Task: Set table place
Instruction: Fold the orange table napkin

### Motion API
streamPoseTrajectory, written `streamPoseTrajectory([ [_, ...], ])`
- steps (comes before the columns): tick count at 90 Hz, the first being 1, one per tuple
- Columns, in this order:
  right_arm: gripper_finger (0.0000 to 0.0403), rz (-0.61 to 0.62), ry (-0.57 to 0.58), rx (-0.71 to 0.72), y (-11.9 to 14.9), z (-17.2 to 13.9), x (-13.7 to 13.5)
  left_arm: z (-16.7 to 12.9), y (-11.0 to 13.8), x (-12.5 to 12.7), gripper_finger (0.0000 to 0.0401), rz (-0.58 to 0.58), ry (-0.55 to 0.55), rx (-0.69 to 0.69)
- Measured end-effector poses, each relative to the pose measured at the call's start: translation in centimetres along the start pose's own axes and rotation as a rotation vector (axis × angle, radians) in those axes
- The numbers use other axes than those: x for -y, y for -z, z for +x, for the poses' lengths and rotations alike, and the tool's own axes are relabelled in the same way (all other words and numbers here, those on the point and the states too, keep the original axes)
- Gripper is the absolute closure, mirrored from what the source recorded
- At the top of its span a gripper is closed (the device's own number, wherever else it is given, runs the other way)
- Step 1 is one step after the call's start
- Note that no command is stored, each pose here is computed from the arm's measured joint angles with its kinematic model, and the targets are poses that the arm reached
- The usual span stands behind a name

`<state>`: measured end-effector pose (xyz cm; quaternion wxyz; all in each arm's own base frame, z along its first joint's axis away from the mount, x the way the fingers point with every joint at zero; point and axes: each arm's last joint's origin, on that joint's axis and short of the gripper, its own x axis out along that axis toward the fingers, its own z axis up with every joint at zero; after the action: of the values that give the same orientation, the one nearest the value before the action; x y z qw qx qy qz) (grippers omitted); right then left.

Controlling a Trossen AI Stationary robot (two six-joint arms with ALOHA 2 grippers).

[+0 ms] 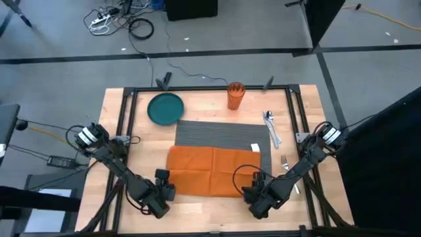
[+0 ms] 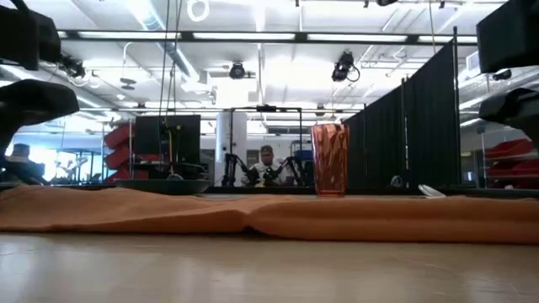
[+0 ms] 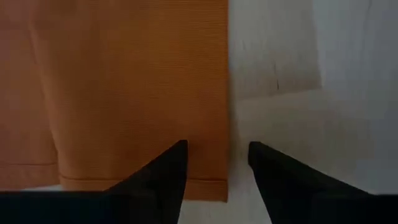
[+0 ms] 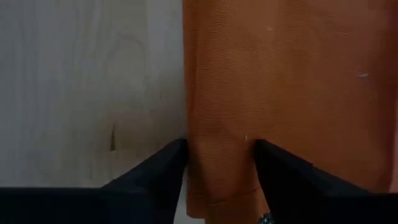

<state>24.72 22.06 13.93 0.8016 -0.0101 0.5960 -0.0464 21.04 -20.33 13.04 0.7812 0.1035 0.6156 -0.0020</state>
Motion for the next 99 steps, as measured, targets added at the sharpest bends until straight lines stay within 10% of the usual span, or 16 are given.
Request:
streamPoseTrajectory([
  [20,0.0303,-0.002,0.002,-0.008,0.1,0.0,0.0,0.1,0.0,0.1,0.039,-0.028,0.015,-0.001],
  [43,0.0397,-0.028,-0.014,-0.028,0.1,0.0,0.0,-0.1,-0.4,0.2,0.04,-0.03,0.0,-0.002],
  [99,0.0402,-0.009,-0.159,0.048,2.7,-5.4,-1.8,-3.6,-3.1,1.3,0.0401,-0.141,0.018,0.068],
])
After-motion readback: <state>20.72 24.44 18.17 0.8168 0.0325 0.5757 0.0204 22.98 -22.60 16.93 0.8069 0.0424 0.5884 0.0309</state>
